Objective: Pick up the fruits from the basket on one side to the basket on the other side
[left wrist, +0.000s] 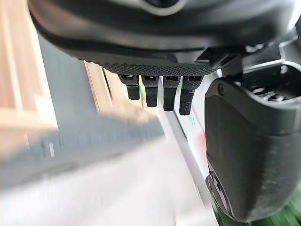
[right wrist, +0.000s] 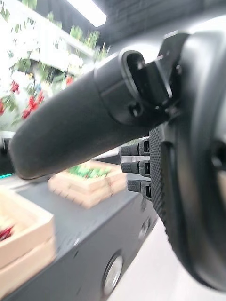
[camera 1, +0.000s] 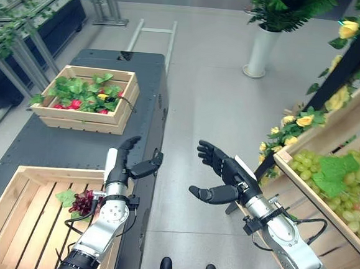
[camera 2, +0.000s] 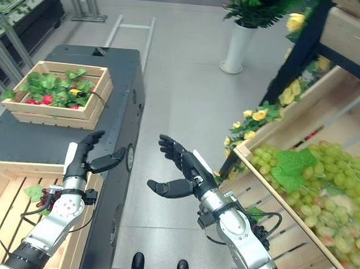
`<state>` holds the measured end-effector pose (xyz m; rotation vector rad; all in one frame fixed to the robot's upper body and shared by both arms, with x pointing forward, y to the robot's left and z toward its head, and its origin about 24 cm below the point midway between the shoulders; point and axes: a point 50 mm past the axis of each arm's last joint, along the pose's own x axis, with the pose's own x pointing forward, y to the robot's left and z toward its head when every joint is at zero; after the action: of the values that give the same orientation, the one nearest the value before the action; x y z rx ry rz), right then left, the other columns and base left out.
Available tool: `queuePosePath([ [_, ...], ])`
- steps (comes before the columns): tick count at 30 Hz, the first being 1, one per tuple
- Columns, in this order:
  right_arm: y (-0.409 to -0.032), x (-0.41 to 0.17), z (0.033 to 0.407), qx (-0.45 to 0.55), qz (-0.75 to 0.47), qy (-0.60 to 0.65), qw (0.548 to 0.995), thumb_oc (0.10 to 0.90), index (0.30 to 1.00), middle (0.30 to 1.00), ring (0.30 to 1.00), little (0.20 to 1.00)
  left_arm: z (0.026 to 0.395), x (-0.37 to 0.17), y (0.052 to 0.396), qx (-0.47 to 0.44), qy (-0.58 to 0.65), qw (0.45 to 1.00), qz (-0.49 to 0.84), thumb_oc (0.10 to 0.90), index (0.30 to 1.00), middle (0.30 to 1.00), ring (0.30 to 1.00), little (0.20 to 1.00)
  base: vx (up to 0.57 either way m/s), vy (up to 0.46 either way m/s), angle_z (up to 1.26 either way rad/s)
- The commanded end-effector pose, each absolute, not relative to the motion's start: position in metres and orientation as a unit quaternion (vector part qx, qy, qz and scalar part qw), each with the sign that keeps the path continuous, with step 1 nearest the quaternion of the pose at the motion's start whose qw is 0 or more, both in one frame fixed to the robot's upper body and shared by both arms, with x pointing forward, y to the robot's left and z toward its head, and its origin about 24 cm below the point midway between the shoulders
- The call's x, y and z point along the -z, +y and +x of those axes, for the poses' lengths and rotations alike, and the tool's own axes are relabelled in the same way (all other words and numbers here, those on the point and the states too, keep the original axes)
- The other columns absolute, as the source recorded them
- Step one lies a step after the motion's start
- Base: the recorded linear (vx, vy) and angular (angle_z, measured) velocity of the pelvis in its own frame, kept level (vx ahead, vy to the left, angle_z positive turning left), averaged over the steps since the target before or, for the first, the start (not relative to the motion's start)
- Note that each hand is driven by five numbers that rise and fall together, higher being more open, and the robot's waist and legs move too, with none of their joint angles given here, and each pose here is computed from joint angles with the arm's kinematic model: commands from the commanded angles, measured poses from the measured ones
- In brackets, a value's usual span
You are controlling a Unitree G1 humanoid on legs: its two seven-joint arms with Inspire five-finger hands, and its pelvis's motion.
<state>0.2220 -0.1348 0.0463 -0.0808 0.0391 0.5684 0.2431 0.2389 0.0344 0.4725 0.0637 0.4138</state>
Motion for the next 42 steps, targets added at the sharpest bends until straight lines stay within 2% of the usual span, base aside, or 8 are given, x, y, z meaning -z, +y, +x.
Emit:
queuePosePath([
  [1,-0.123,-0.06,0.224,-0.308,-0.018,-0.032,0.951,0.8,0.9,0.9,0.9,0.9,0.255,-0.079,0.273,-0.263,-0.091,0.907,0.316,0.8,0.9,0.9,0.9,0.9,0.07,0.031,0.24],
  [5,-0.13,-0.037,0.218,-0.3,-0.036,0.021,0.953,0.8,0.9,0.9,0.9,0.9,0.25,-0.083,0.298,-0.307,-0.082,0.875,0.366,0.8,0.9,0.9,0.9,0.9,0.06,0.049,0.18],
  [13,-0.136,-0.033,0.224,-0.294,-0.114,0.01,0.949,0.8,0.9,0.9,0.9,0.9,0.25,-0.094,0.321,-0.351,-0.094,0.823,0.436,0.8,0.9,0.9,0.9,0.9,-0.06,0.043,0.17],
  [16,-0.138,-0.038,0.231,-0.286,-0.137,-0.003,0.948,0.8,0.9,0.9,0.9,0.9,0.252,-0.108,0.333,-0.363,-0.118,0.76,0.526,0.8,0.9,0.9,0.9,0.9,-0.07,0.054,0.08],
  [19,-0.141,-0.044,0.237,-0.283,-0.156,-0.015,0.946,0.8,0.9,0.9,0.9,0.9,0.255,-0.12,0.344,-0.375,-0.125,0.743,0.54,0.8,0.9,0.9,0.9,0.9,-0.13,0.04,0.14],
  [26,-0.148,-0.057,0.245,-0.286,-0.176,-0.039,0.941,0.8,0.9,0.9,0.9,0.9,0.264,-0.157,0.368,-0.36,-0.136,0.643,0.661,0.8,0.9,0.9,0.9,0.9,-0.12,0.019,0.07],
  [32,-0.155,-0.054,0.244,-0.286,-0.179,-0.022,0.941,0.8,0.9,0.9,0.9,0.9,0.272,-0.165,0.372,-0.306,-0.112,0.617,0.716,0.8,0.9,0.9,0.9,0.9,-0.02,0.02,0.0],
  [42,-0.163,-0.054,0.243,-0.276,-0.208,-0.022,0.938,0.8,0.9,0.9,0.9,0.9,0.278,-0.188,0.381,-0.305,-0.109,0.589,0.74,0.8,0.9,0.9,0.9,0.9,0.0,0.054,0.01],
])
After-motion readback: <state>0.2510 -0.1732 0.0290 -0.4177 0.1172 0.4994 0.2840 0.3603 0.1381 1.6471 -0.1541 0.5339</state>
